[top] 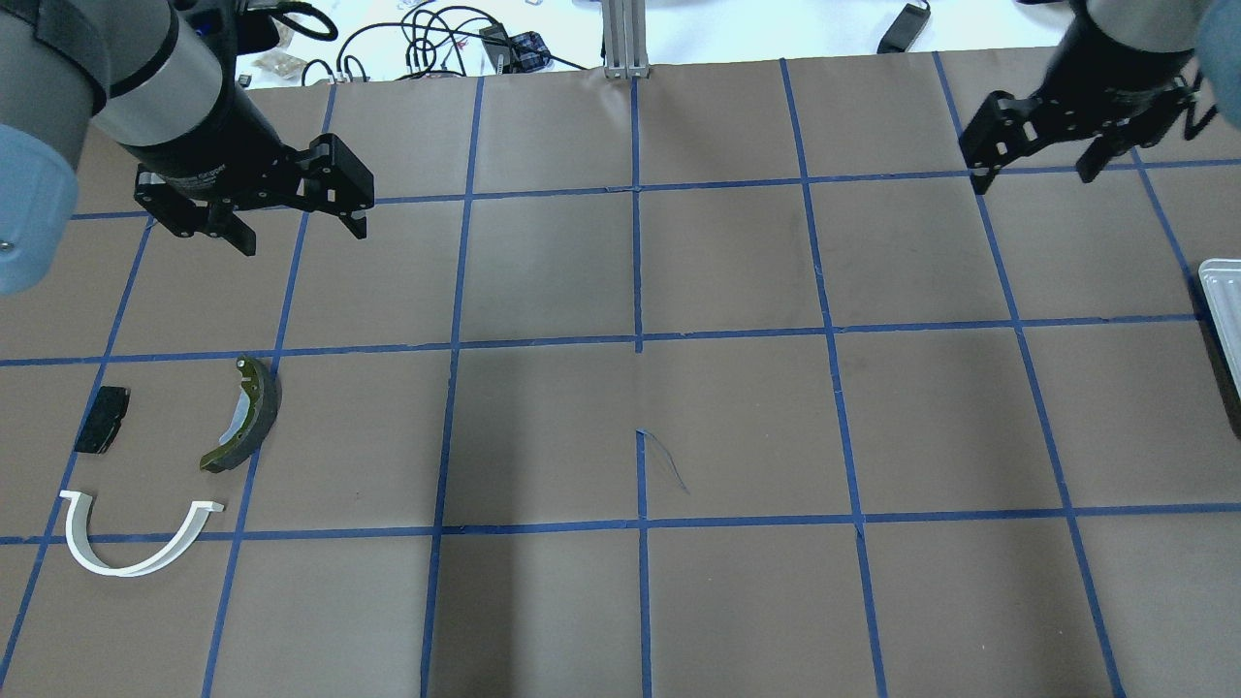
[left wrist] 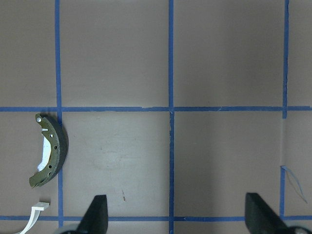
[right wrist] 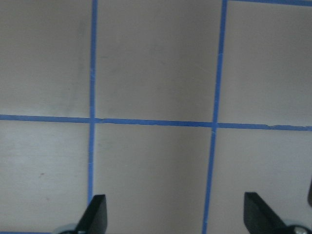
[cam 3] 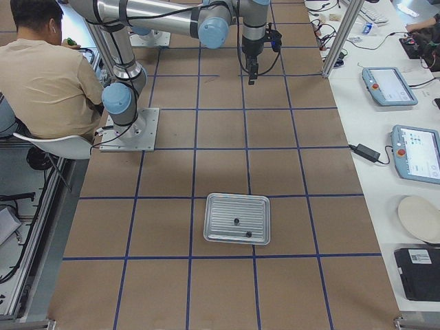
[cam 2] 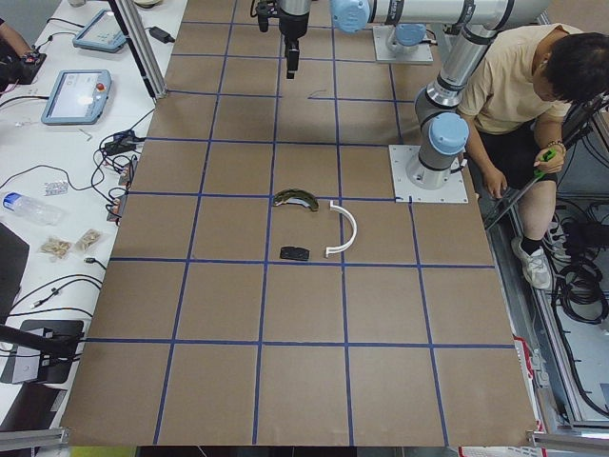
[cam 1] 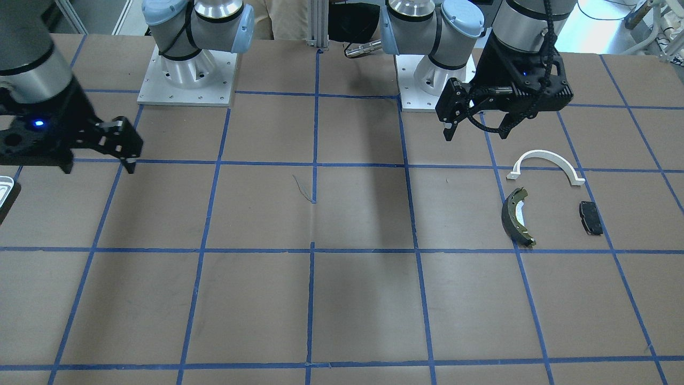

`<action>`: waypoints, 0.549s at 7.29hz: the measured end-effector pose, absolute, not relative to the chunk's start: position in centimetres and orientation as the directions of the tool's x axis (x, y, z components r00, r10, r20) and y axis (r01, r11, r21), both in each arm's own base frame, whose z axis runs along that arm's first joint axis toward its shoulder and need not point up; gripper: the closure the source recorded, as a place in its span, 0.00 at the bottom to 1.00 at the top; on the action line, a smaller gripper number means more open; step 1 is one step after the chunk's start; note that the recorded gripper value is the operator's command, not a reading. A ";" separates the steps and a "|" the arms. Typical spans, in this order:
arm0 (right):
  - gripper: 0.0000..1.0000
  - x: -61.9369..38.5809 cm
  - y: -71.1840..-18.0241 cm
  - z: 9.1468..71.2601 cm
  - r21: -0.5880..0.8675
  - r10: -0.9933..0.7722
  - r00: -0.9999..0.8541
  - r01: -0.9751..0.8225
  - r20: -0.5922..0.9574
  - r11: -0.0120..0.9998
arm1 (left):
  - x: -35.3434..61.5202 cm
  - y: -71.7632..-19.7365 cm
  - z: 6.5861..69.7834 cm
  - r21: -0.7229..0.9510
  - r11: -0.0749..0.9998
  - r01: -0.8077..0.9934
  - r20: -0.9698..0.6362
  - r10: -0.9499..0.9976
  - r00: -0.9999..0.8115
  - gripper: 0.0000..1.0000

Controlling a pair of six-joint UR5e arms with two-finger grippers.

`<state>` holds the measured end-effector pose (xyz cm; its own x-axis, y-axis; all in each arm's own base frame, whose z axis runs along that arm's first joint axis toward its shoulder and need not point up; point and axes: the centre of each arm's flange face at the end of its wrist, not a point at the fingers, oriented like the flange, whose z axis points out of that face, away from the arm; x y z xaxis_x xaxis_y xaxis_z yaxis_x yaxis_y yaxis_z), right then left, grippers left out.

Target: Place bearing gear from tray to pile

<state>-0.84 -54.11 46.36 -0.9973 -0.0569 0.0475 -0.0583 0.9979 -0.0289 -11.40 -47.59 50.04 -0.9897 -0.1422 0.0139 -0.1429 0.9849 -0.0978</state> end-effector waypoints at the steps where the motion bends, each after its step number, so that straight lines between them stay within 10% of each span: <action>1: 0.00 -6.2 -54.4 45.2 -0.007 -0.060 -0.997 -0.061 0.042 0.998 | -11.3 -47.5 49.9 -0.085 0.983 -0.161 0.013 -0.161 -0.987 0.00; 4: 0.00 -25.8 -52.1 39.8 0.043 -0.096 -0.995 -0.096 0.010 0.994 | -11.3 -46.8 49.9 -0.076 0.984 -0.163 0.012 -0.162 -0.987 0.00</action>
